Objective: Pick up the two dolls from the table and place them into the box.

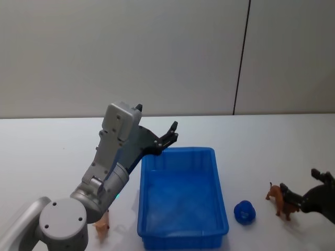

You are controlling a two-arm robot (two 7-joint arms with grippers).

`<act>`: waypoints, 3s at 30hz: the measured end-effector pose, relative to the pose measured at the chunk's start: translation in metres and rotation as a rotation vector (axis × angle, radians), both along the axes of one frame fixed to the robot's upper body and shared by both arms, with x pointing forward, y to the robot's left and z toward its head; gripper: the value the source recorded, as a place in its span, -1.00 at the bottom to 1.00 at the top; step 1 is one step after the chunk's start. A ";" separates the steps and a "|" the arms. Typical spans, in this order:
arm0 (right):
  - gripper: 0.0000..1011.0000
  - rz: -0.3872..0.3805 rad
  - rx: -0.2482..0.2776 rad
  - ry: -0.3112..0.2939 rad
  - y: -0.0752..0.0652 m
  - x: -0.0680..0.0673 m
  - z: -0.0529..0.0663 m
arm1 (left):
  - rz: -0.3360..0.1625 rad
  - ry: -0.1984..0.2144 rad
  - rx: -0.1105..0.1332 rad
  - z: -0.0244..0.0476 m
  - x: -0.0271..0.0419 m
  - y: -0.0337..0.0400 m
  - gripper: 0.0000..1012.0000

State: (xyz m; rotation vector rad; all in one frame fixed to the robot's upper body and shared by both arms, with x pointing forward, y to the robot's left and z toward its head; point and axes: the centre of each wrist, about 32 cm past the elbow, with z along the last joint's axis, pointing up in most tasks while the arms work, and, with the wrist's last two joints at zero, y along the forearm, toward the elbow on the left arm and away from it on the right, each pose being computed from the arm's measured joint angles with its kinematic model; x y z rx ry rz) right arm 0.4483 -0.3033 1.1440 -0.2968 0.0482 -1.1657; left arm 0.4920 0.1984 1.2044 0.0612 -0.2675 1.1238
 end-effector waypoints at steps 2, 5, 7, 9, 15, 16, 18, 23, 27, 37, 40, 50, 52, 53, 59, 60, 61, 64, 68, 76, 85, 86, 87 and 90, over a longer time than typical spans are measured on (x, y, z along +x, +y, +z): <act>0.98 0.000 -0.005 0.020 0.000 -0.001 -0.004 | 0.000 0.000 0.000 0.0000 0.0000 0.0000 0.98; 0.98 0.002 -0.009 0.037 0.002 -0.002 -0.008 | 0.000 0.000 0.000 0.0000 0.0000 0.0000 0.98; 0.98 0.003 -0.012 0.053 0.003 -0.002 -0.012 | 0.000 0.000 0.000 0.0000 0.0000 0.0000 0.98; 0.98 0.004 -0.015 0.063 0.004 -0.002 -0.014 | 0.000 0.000 0.000 0.0000 0.0000 0.0000 0.98; 0.98 0.010 -0.021 0.100 0.011 -0.003 -0.024 | 0.000 0.000 0.000 0.0000 0.0000 0.0000 0.98; 0.98 0.010 -0.021 0.100 0.011 -0.003 -0.024 | 0.000 0.000 0.000 0.0000 0.0000 0.0000 0.98; 0.98 0.011 -0.023 0.109 0.013 -0.003 -0.026 | 0.000 0.000 0.000 0.0000 0.0000 0.0000 0.98; 0.86 0.011 -0.031 0.128 0.017 -0.003 -0.031 | 0.000 0.000 0.000 0.0000 0.0000 0.0000 0.98; 0.67 0.002 -0.038 0.143 0.020 -0.003 -0.035 | 0.000 0.000 0.000 0.0000 0.0000 0.0000 0.98; 0.07 -0.007 -0.043 0.143 0.023 -0.004 -0.039 | 0.000 0.000 0.000 0.0000 0.0000 0.0000 0.98; -0.16 -0.008 -0.043 0.129 0.023 -0.005 -0.039 | 0.000 0.000 0.000 0.0000 0.0000 0.0000 0.98; -0.16 0.008 -0.027 0.028 0.028 -0.007 -0.028 | 0.000 0.000 0.000 0.0000 0.0000 0.0000 0.98; -0.16 0.017 -0.019 -0.003 0.030 -0.006 -0.023 | 0.000 0.000 0.000 0.0000 0.0000 0.0000 0.98; -0.16 0.020 -0.017 -0.011 0.031 -0.006 -0.022 | 0.000 0.000 0.000 0.0000 0.0000 0.0000 0.98; -0.16 0.070 0.011 -0.089 0.040 -0.002 -0.005 | 0.000 0.000 0.000 0.0000 0.0000 0.0000 0.98; -0.16 0.078 0.015 -0.097 0.041 -0.001 -0.003 | 0.000 0.000 0.000 0.0000 0.0000 0.0000 0.98; -0.16 0.084 0.018 -0.103 0.042 0.000 -0.002 | 0.000 0.000 0.000 0.0000 0.0000 0.0000 0.98; -0.16 0.120 0.031 -0.134 0.049 0.003 0.006 | 0.000 0.000 0.000 0.0000 0.0000 0.0000 0.98; -0.16 0.181 0.045 -0.163 0.059 0.008 0.016 | 0.000 0.000 0.000 0.0000 0.0000 0.0000 0.98; -0.16 0.288 0.059 -0.171 0.081 0.018 0.026 | 0.000 0.000 0.000 0.0000 0.0000 0.0000 0.98; 0.09 0.379 0.042 -0.132 0.107 0.028 0.026 | 0.000 0.000 0.000 0.0000 0.0000 0.0000 0.98; 0.20 0.388 0.037 -0.126 0.110 0.030 0.025 | 0.000 0.000 0.000 0.0000 0.0000 0.0000 0.98; 0.20 0.390 0.036 -0.124 0.111 0.030 0.025 | 0.000 0.000 0.000 0.0000 0.0000 0.0000 0.98; 0.45 0.398 0.030 -0.117 0.114 0.032 0.024 | 0.000 0.000 0.000 0.0000 0.0000 0.0000 0.98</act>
